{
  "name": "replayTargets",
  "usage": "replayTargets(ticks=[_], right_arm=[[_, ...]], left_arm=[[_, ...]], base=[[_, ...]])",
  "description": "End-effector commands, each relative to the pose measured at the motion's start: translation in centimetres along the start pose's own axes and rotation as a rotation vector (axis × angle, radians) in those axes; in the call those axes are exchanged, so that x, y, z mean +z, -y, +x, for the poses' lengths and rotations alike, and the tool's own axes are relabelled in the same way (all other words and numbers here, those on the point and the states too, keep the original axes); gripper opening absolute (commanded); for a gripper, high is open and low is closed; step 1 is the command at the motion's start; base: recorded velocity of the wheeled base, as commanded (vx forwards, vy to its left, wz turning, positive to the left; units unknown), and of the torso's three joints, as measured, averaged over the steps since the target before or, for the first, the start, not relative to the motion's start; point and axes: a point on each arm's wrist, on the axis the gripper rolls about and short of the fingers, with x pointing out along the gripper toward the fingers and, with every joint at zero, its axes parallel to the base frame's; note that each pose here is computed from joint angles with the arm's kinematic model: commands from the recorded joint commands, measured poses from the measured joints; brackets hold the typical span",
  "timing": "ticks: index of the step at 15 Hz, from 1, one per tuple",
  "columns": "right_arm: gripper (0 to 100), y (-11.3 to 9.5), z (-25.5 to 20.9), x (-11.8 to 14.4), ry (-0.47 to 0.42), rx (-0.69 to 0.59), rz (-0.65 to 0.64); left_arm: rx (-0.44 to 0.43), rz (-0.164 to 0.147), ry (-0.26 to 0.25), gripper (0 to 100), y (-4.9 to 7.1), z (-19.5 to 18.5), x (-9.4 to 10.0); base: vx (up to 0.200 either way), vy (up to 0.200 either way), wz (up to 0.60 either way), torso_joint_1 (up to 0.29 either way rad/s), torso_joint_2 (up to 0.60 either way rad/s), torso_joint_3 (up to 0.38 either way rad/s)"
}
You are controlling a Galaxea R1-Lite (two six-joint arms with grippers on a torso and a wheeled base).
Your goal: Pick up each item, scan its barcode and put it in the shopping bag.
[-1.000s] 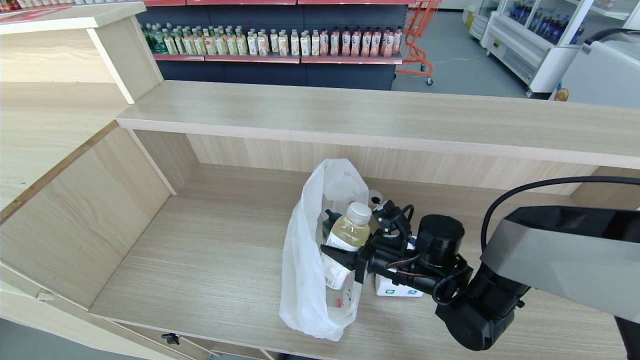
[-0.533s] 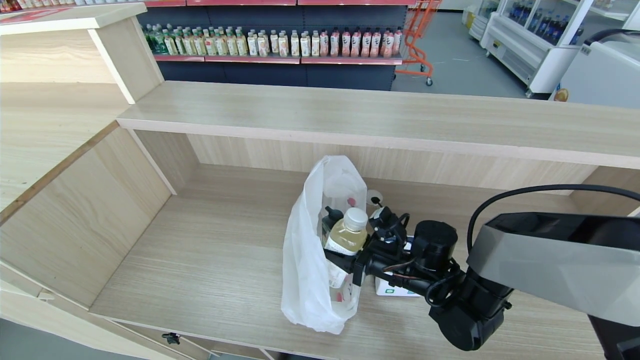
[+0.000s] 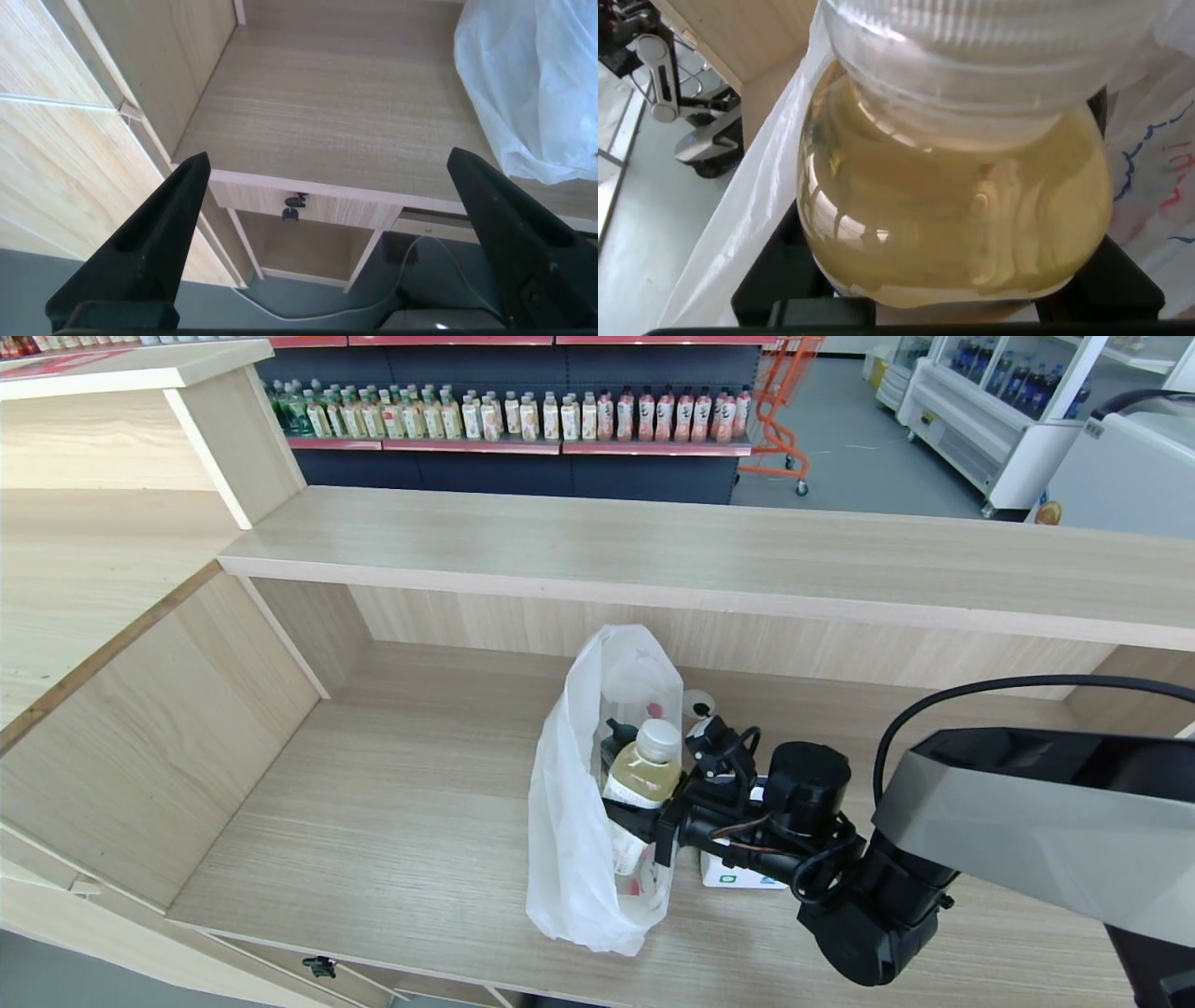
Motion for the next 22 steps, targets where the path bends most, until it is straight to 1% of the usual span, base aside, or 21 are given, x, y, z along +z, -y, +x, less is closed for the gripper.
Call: replayTargets(ticks=[1, 2, 3, 6, 10, 11, 14, 16, 18, 19, 20, 22], right_arm=[[0, -0.1, 0.0, 0.4, 0.017, 0.004, -0.012], [0, -0.1, -0.1, 0.4, 0.013, 0.005, -0.013], [100, -0.1, -0.1, 0.4, 0.013, 0.003, -0.015], [100, -0.2, -0.1, 0.5, 0.017, 0.005, -0.009], [100, -1.1, 0.0, 2.1, 0.049, 0.027, 0.043], [100, -1.3, -0.1, 3.0, 0.068, 0.034, 0.086], [100, -1.9, -1.1, 5.4, 0.111, 0.040, 0.151], [100, -2.5, -2.9, 6.7, 0.115, 0.033, 0.194], [100, -3.4, -6.1, 8.6, 0.119, 0.012, 0.226], [100, -4.2, -8.0, 9.7, 0.103, -0.001, 0.236], [100, -5.0, -10.2, 10.8, 0.078, -0.024, 0.230], [100, -6.4, -14.6, 12.9, 0.054, -0.077, 0.156]], left_arm=[[0.000, -0.001, 0.000, 100, 0.0, 0.0, 0.0], [0.000, -0.001, 0.000, 100, 0.0, 0.0, 0.0], [0.000, -0.001, 0.000, 100, 0.0, 0.0, 0.0], [0.000, -0.001, 0.000, 100, 0.0, 0.0, 0.0], [0.000, -0.001, 0.000, 100, 0.0, 0.0, 0.0], [0.001, -0.001, 0.000, 100, 0.0, 0.0, 0.0], [0.000, -0.001, 0.000, 100, 0.0, 0.0, 0.0], [0.000, -0.001, 0.000, 100, 0.0, 0.0, 0.0], [0.000, -0.001, 0.000, 100, 0.0, 0.0, 0.0], [0.001, -0.001, 0.000, 100, 0.0, 0.0, 0.0], [0.001, 0.001, 0.000, 100, 0.0, 0.0, 0.0], [0.000, -0.001, 0.000, 100, 0.0, 0.0, 0.0]], base=[[0.000, 0.000, 0.00, 0.000, 0.00, 0.000], [0.000, 0.000, 0.00, 0.000, 0.00, 0.000], [0.000, 0.000, 0.00, 0.000, 0.00, 0.000], [0.000, 0.000, 0.00, 0.000, 0.00, 0.000], [0.000, 0.000, 0.00, 0.000, 0.00, 0.000], [0.000, 0.000, 0.00, 0.000, 0.00, 0.000], [0.000, 0.000, 0.00, 0.000, 0.00, 0.000], [0.000, 0.000, 0.00, 0.000, 0.00, 0.000], [0.000, 0.000, 0.00, 0.000, 0.00, 0.000], [0.000, 0.000, 0.00, 0.000, 0.00, 0.000], [0.000, 0.000, 0.00, 0.000, 0.00, 0.000], [0.000, 0.000, 0.00, 0.000, 0.00, 0.000]])
